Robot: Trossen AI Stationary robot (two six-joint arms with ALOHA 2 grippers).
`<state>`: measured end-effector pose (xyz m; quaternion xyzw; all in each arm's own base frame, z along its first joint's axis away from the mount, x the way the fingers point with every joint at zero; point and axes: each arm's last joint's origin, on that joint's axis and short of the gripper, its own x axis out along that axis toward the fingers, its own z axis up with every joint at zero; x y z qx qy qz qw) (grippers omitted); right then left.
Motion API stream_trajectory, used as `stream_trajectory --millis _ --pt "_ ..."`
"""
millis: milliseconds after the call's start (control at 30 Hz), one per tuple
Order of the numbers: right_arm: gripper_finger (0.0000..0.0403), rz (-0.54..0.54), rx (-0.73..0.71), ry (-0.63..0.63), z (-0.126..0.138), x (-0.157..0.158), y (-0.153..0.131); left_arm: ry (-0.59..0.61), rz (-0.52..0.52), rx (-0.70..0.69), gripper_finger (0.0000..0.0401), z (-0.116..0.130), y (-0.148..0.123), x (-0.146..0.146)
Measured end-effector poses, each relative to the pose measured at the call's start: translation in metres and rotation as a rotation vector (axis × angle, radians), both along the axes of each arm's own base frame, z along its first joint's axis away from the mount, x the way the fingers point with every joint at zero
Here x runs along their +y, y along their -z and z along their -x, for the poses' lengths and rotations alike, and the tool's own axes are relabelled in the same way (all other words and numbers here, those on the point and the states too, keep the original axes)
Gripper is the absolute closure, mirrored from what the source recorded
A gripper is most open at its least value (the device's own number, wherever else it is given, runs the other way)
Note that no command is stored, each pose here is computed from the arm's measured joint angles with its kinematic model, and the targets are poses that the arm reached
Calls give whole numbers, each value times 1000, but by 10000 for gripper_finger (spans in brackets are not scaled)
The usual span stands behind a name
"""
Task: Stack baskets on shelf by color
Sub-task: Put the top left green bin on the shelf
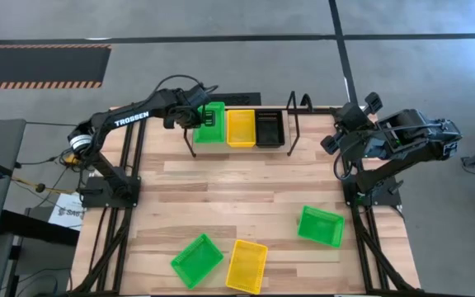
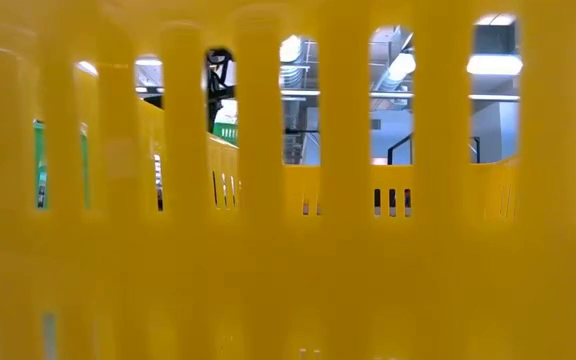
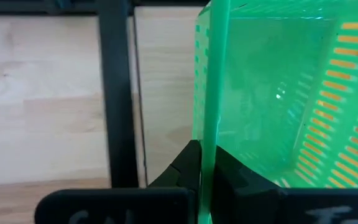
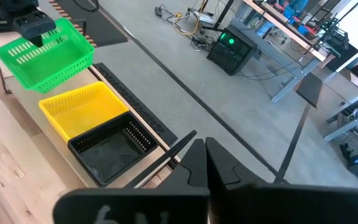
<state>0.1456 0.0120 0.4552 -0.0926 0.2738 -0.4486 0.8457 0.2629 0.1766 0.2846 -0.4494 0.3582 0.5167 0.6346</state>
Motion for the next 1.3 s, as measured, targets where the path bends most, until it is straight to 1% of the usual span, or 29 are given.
stream_trajectory --millis 167,633,767,867,1133,1300 --pt "401 0 0 0 0 0 0 10 -15 -11 401 -1 -1 1" --pt "401 0 0 0 0 0 0 16 -4 -4 401 -1 13 -1" --pt "401 0 0 0 0 0 0 42 -13 1 398 -2 12 -1" --pt "401 0 0 0 0 0 0 46 -16 3 381 -2 12 -1" --pt "401 0 0 1 0 0 0 37 -30 -9 318 -3 12 0" --pt "401 -11 1 -5 0 0 0 48 -69 -53 305 -7 9 3"
